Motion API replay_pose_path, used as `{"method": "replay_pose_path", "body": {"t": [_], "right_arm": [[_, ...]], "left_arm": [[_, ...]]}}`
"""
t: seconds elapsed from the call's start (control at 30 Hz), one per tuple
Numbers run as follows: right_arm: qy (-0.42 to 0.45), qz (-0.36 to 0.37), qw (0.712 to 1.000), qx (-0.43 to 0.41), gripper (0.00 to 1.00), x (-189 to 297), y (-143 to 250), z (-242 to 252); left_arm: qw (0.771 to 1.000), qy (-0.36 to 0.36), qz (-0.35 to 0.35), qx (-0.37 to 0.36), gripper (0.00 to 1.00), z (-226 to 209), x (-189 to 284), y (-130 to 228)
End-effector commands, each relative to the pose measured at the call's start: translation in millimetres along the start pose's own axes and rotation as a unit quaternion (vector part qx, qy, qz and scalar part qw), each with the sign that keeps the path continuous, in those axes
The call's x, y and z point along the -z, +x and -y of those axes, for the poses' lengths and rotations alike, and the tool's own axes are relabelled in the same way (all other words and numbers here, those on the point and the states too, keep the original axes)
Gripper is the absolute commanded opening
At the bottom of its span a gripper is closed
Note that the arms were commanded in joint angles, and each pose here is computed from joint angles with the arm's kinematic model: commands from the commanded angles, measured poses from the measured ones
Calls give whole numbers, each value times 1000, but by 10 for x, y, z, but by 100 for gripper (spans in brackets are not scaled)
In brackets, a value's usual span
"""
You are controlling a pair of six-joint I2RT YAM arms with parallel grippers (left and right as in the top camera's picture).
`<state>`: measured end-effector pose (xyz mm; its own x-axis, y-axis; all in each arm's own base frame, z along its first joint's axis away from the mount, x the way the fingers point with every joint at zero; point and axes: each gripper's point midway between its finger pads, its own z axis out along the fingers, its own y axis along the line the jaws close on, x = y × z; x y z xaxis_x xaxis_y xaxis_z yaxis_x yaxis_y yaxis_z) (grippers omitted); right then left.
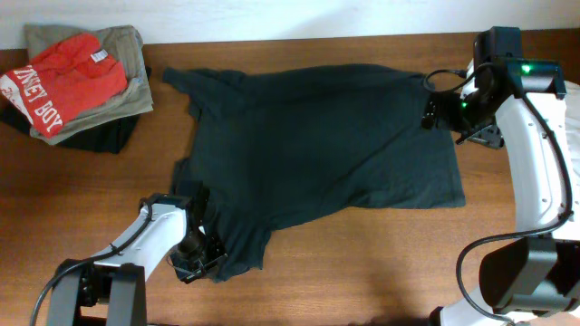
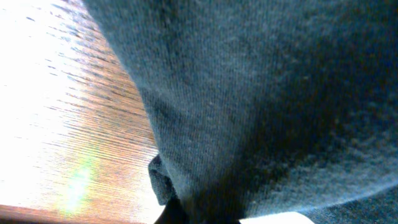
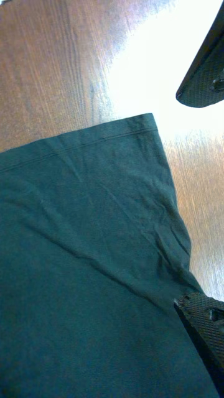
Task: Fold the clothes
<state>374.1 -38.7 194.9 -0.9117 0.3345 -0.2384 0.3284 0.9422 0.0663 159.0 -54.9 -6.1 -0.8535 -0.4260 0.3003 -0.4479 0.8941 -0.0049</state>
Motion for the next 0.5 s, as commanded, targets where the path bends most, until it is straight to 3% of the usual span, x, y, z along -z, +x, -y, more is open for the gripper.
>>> {"method": "replay_pose_path", "body": {"t": [0.0, 0.13, 0.3, 0.4, 0.47], "right_arm": [[24, 3, 998, -61, 99, 2, -41, 293], [38, -15, 990, -138, 99, -12, 13, 791], [44, -90, 984, -147, 100, -377, 419, 994], [13, -120, 982, -144, 83, -779, 660, 876], [3, -123, 982, -146, 77, -930, 731, 849]], "left_arm": [[1000, -29, -4, 5, 1, -130, -75, 36], [1000, -28, -2, 4, 1, -126, -77, 29], [1000, -25, 1, 4, 1, -114, -76, 13], [1000, -25, 1, 4, 1, -114, -76, 12], [1000, -25, 1, 4, 1, -114, -76, 12]]}}
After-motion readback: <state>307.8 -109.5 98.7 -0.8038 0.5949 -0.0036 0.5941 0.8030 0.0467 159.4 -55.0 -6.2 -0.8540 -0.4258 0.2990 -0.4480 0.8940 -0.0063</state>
